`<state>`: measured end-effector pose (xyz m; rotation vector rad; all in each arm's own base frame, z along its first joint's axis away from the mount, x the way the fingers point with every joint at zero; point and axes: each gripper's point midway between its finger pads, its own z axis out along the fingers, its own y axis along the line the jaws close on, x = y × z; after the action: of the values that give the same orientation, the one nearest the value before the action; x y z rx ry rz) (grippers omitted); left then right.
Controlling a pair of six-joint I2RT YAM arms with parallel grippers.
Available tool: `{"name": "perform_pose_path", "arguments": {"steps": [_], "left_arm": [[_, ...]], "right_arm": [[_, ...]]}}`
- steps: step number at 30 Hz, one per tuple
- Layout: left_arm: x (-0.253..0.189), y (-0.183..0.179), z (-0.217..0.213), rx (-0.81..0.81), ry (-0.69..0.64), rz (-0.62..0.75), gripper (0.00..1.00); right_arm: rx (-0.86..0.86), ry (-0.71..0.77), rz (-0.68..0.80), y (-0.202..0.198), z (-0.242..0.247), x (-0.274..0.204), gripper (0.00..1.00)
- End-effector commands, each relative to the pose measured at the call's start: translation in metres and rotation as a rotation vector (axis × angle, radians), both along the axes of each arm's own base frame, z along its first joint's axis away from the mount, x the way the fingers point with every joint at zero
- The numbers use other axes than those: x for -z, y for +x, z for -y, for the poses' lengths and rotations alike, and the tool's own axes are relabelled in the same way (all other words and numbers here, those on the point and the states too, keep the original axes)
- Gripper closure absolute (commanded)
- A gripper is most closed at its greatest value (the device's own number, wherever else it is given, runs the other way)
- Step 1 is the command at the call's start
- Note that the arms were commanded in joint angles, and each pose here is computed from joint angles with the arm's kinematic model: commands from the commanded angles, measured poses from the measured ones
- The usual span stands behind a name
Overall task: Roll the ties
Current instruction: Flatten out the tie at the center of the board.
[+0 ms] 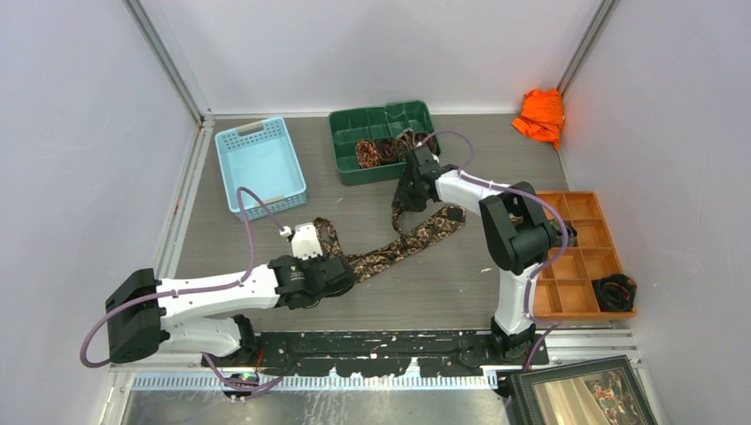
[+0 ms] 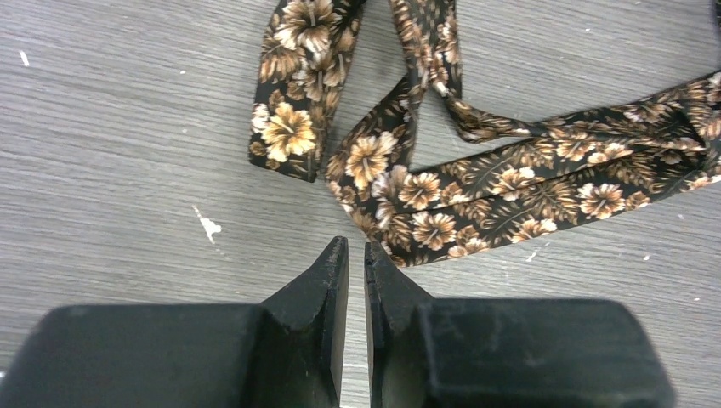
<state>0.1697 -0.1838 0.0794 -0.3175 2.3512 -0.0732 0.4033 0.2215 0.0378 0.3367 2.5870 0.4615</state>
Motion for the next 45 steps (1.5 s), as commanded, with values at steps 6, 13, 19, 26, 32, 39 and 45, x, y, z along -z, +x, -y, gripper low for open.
{"name": "perform_pose_path", "arguments": {"steps": [6,13,19,26,32,39,45], "left_arm": [[-0.008,-0.001,-0.03,-0.042,0.034,0.056,0.86],[-0.011,0.0,-0.035,-0.052,0.022,0.075,0.96],[-0.015,0.005,-0.028,-0.03,0.041,0.089,1.0],[-0.012,0.009,-0.018,-0.014,0.057,0.086,1.0],[-0.009,0.008,-0.014,0.0,0.059,0.072,1.0],[-0.005,0.003,-0.026,-0.016,0.052,0.073,1.0],[-0.005,0.002,-0.033,-0.032,0.046,0.08,1.0]], "right_arm": [[0.004,0.008,0.005,0.008,-0.011,0.006,0.69],[0.041,-0.001,0.082,0.01,-0.002,-0.015,0.99],[0.098,-0.01,0.208,-0.016,0.027,-0.055,0.99],[0.174,-0.08,0.228,-0.055,0.065,-0.059,0.99],[0.226,-0.202,0.143,-0.069,0.09,-0.031,0.61],[0.248,-0.306,0.081,-0.069,0.103,-0.022,0.56],[0.256,-0.359,0.005,-0.075,0.108,-0.003,0.65]]}}
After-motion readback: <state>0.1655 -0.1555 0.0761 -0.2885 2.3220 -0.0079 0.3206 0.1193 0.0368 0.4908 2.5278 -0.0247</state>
